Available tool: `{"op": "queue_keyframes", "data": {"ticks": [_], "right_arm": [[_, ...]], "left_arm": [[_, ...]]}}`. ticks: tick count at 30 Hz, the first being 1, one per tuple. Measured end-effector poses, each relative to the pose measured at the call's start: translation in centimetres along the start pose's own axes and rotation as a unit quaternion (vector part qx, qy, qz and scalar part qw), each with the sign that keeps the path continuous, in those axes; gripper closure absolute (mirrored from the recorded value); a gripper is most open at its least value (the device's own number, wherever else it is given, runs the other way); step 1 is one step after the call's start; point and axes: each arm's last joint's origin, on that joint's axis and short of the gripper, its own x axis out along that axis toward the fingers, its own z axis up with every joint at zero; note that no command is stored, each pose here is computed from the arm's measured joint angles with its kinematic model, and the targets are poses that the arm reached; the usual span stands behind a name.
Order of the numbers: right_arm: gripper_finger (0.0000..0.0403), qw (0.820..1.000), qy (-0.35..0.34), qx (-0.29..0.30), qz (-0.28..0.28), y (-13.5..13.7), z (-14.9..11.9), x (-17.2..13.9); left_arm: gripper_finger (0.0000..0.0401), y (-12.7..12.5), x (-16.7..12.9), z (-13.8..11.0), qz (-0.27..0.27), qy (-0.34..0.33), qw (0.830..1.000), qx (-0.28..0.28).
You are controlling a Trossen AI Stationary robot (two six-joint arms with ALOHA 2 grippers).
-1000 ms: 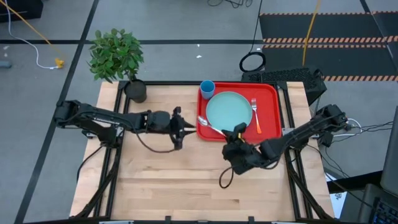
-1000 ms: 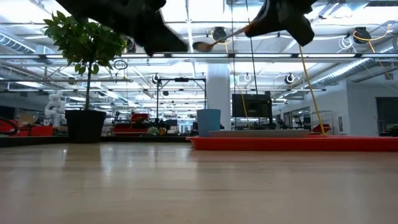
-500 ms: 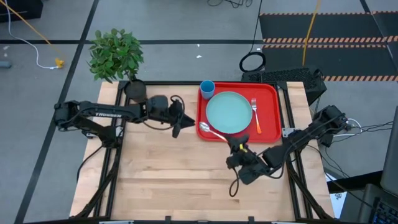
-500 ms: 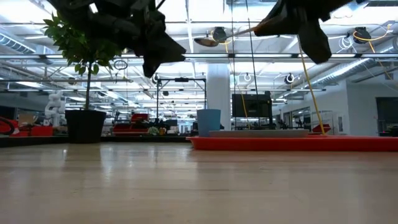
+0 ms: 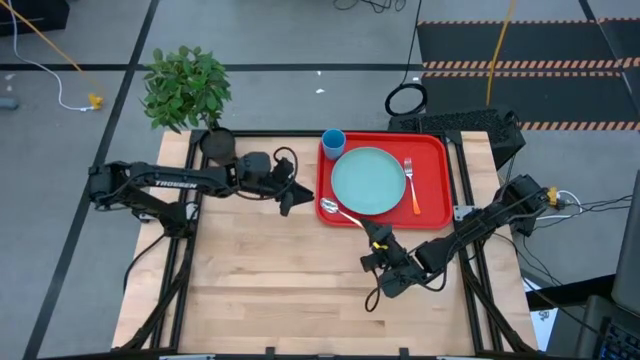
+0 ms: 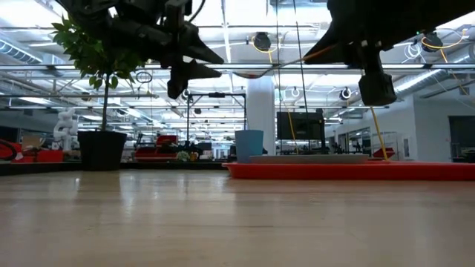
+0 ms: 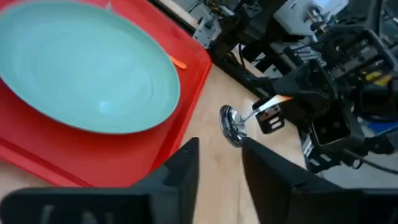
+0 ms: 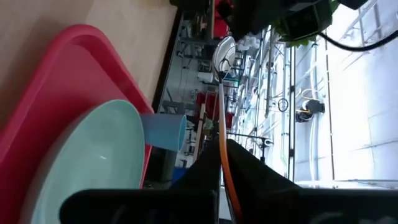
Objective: Pick and place plate/cup/fork/spoon on tray
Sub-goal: Put the orange spoon on the red tray to the right of the orange fork
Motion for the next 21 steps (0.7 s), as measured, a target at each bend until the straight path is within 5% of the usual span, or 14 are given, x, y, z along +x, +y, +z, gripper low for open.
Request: {"op": "queue_keyframes", "data": {"ticks": [10,21], "right_arm": [[0.0403,1.0,0.01,-0.021,0.005,1.1,0.5,1.0],[0.0403,1.0,0.004,-0.014,0.01,0.9,0.7,1.7]], "left_arm": [[0.0157,1.0,1.5,-0.9,0.015,0.014,0.998,-0.063],[0.0194,1.3,2.3,-1.0,0.005,0.01,0.998,-0.07]]}}
